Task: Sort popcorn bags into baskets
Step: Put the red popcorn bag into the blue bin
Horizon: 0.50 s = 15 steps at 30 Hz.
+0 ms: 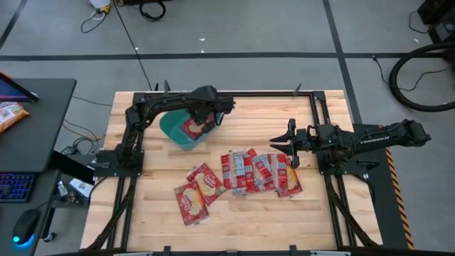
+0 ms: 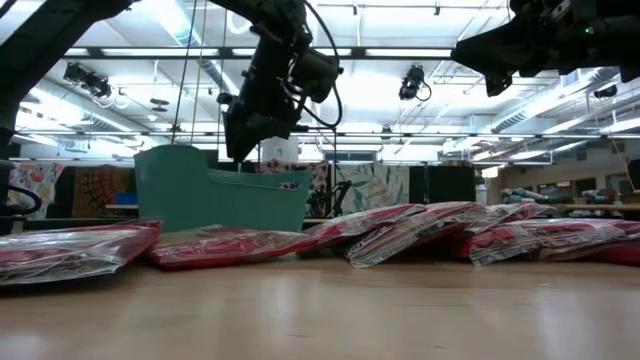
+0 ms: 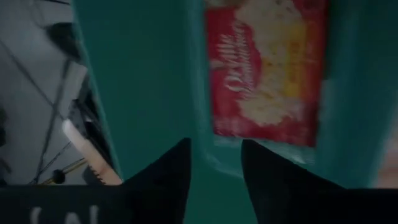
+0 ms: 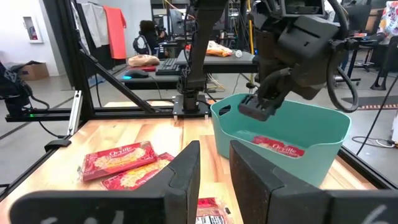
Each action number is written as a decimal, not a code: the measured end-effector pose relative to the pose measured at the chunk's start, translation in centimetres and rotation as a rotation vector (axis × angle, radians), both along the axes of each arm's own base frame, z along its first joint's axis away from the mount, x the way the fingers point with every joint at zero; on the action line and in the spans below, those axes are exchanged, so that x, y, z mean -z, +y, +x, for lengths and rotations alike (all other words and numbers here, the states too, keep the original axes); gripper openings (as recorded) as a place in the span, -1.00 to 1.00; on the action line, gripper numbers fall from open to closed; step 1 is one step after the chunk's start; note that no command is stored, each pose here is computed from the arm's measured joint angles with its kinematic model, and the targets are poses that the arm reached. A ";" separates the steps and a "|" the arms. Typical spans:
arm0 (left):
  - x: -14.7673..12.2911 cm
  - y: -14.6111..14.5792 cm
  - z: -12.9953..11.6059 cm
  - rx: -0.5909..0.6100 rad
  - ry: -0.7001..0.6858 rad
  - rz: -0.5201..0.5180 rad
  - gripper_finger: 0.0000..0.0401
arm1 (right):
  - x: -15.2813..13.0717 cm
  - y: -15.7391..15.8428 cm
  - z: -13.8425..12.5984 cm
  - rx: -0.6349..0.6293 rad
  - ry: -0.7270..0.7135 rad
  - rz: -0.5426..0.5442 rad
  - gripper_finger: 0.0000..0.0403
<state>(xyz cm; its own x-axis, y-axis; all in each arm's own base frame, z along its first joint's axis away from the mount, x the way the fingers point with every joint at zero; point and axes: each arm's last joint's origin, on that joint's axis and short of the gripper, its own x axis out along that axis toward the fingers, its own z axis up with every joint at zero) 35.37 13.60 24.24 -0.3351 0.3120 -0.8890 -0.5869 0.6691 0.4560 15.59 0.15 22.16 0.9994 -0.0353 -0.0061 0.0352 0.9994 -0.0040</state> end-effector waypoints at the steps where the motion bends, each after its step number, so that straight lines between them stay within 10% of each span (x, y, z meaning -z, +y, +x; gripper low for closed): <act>1: 0.0 -0.4 0.2 0.019 -0.011 -0.035 -0.22 | 0.0 0.0 0.0 0.000 0.000 0.000 -0.55; 15: -0.4 -9.3 4.6 0.476 -0.198 -0.155 -0.20 | 0.0 0.0 0.0 0.000 0.001 0.000 -0.55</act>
<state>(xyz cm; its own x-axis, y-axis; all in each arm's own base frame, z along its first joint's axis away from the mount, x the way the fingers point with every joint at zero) 39.95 4.35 24.69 -0.0101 0.2484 -0.9686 -0.2669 0.9328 0.2420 15.59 0.14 22.15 0.9994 -0.0352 -0.0069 0.0352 0.9994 -0.0040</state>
